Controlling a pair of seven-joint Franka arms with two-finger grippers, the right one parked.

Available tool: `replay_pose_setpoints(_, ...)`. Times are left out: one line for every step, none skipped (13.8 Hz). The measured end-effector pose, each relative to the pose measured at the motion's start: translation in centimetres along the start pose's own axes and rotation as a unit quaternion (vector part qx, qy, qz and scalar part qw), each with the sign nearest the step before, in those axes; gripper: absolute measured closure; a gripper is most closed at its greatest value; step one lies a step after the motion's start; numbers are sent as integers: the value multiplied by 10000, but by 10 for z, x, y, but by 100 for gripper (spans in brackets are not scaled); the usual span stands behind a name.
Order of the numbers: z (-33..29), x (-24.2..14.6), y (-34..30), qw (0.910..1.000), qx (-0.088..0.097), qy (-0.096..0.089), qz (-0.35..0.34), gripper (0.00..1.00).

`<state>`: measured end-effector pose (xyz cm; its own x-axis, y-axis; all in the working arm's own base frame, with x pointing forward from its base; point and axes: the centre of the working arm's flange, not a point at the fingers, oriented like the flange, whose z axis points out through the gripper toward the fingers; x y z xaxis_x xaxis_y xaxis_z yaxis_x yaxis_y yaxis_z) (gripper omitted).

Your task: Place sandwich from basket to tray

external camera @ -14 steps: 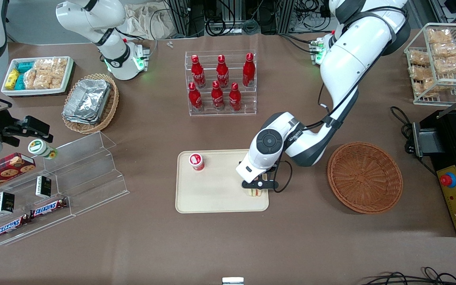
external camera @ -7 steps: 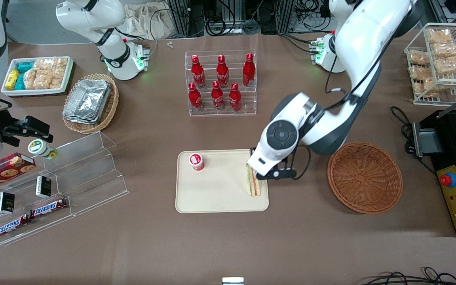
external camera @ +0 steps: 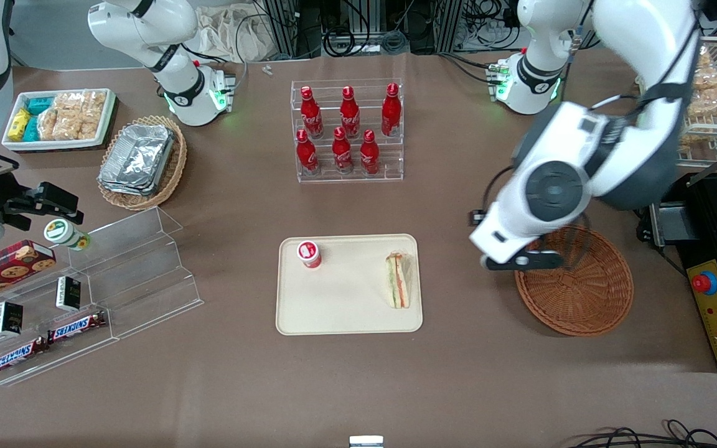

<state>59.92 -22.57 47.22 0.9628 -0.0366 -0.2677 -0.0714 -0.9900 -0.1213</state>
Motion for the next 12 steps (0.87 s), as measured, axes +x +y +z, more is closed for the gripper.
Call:
replay_pose_setpoints(-8, 1, -25, 9998, -25, 17, 196, 0)
replay_pose_setpoints(-17, 1, -51, 9993, -54, 77, 361, 0)
replay_pose_setpoints(-26, -1, -75, 9988, -78, 160, 458, 0)
replay_pose_setpoints(-37, -4, -97, 9984, -88, 255, 497, 0)
replay_pose_setpoints(-47, -10, -116, 9980, -84, 349, 517, 0)
replay_pose_setpoints(-57, -16, -132, 9976, -69, 429, 548, 0)
replay_pose_setpoints(-64, -21, -143, 9971, -53, 483, 580, 0)
replay_pose_setpoints(-68, -24, -152, 9970, -47, 513, 575, 0)
replay_pose_setpoints(-70, -25, -161, 9972, -50, 528, 534, 0)
replay_pose_setpoints(-70, -26, -169, 9975, -65, 521, 471, 0)
replay_pose_setpoints(-70, -27, -176, 9978, -83, 500, 420, 0)
replay_pose_setpoints(-68, -26, -180, 9980, -89, 483, 390, 0)
